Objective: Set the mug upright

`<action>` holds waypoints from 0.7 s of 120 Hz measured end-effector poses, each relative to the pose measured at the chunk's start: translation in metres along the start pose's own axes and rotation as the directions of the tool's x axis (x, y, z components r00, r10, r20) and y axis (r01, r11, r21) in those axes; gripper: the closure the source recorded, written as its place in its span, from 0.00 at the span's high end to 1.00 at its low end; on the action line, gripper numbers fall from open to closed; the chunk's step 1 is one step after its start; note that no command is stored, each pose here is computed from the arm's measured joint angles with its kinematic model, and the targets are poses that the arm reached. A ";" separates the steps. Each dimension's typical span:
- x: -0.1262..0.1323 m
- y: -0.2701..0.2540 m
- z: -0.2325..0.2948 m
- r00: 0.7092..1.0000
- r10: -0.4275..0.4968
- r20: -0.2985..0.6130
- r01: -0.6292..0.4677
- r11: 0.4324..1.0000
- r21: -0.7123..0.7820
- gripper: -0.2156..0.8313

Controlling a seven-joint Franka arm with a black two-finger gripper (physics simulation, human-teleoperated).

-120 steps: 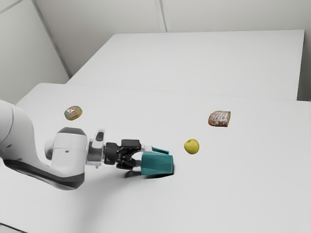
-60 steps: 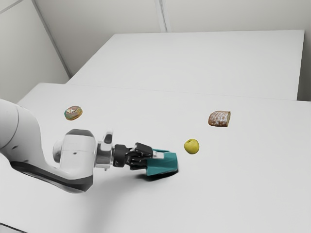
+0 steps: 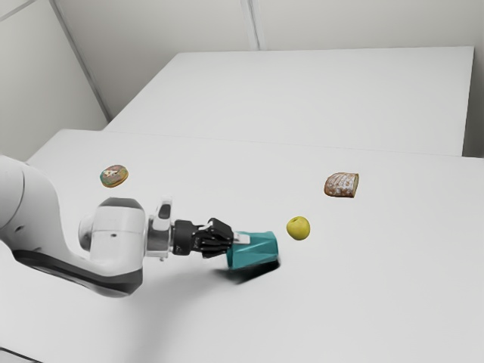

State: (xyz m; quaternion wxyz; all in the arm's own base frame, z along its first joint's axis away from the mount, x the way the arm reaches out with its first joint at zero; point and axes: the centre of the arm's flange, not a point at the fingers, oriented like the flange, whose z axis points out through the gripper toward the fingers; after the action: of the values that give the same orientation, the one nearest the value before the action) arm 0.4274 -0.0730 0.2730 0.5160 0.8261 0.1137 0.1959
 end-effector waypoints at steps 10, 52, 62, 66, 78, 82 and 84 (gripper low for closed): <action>0.014 0.030 -0.001 0.993 0.119 0.023 -0.120 0.993 0.021 0.05; 0.202 0.173 -0.043 0.543 0.588 0.599 -0.817 0.536 0.214 0.05; 0.223 0.159 -0.032 0.469 0.476 0.744 -0.858 0.444 0.257 0.04; 0.225 0.148 -0.023 0.452 0.427 0.783 -0.864 0.427 0.266 0.04; 0.225 0.116 -0.007 0.452 0.306 0.838 -0.857 0.410 0.313 0.04; 0.225 0.109 -0.003 0.460 0.279 0.843 -0.851 0.408 0.329 0.04; 0.224 0.107 -0.001 0.464 0.268 0.844 -0.849 0.407 0.337 0.04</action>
State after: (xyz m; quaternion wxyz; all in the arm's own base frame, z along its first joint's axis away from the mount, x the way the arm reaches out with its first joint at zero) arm 0.6266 -0.0319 0.4155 0.0287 0.9443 -0.3278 -0.0068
